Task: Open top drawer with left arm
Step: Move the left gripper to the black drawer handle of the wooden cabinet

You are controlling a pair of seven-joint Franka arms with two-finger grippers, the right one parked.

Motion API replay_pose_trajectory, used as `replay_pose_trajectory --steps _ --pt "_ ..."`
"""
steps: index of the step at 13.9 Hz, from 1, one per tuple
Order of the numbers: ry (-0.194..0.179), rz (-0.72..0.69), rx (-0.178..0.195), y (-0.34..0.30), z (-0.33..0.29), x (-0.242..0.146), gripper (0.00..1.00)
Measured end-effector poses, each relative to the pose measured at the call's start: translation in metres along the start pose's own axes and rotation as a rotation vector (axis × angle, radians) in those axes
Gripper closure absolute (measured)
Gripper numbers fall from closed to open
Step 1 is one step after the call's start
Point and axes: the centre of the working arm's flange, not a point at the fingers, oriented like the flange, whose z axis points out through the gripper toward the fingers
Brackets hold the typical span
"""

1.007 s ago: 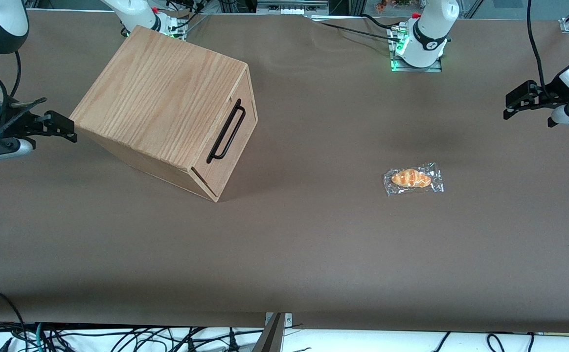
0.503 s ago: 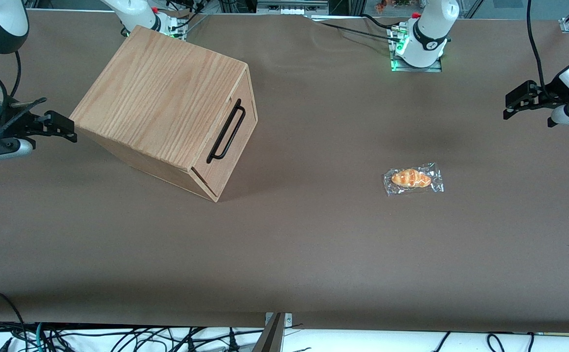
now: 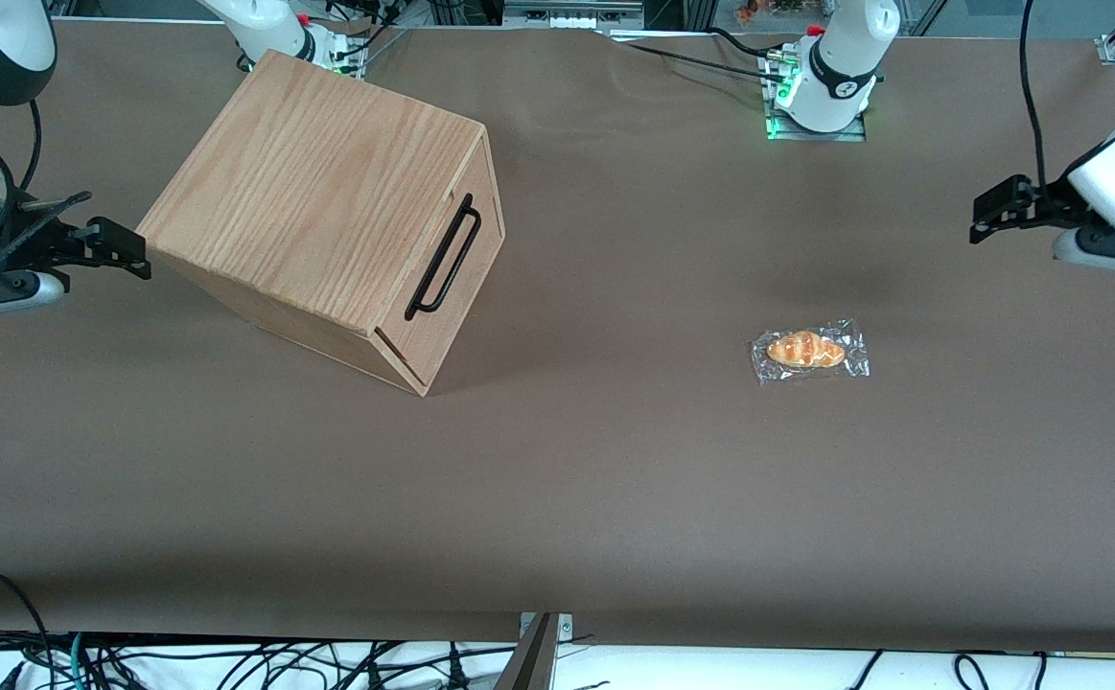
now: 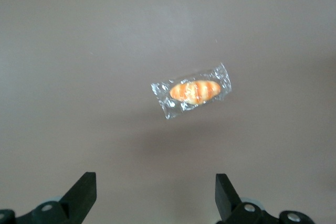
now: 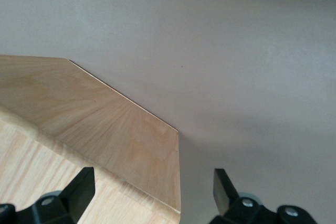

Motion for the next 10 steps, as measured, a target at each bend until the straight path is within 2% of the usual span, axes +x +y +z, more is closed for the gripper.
replay_pose_trajectory --steps 4,5,6,7,8,10 --pt "-0.109 0.143 -0.01 0.076 0.049 0.029 0.0" --pt "-0.13 0.182 -0.021 0.1 0.061 0.034 0.0" --pt "-0.149 0.211 -0.049 0.124 0.073 0.038 0.0" --pt "-0.158 0.228 -0.092 0.148 0.082 0.041 0.0" --pt "-0.149 0.237 -0.131 0.172 0.089 0.045 0.0" --pt "-0.107 0.234 -0.194 0.224 0.096 0.05 0.0"
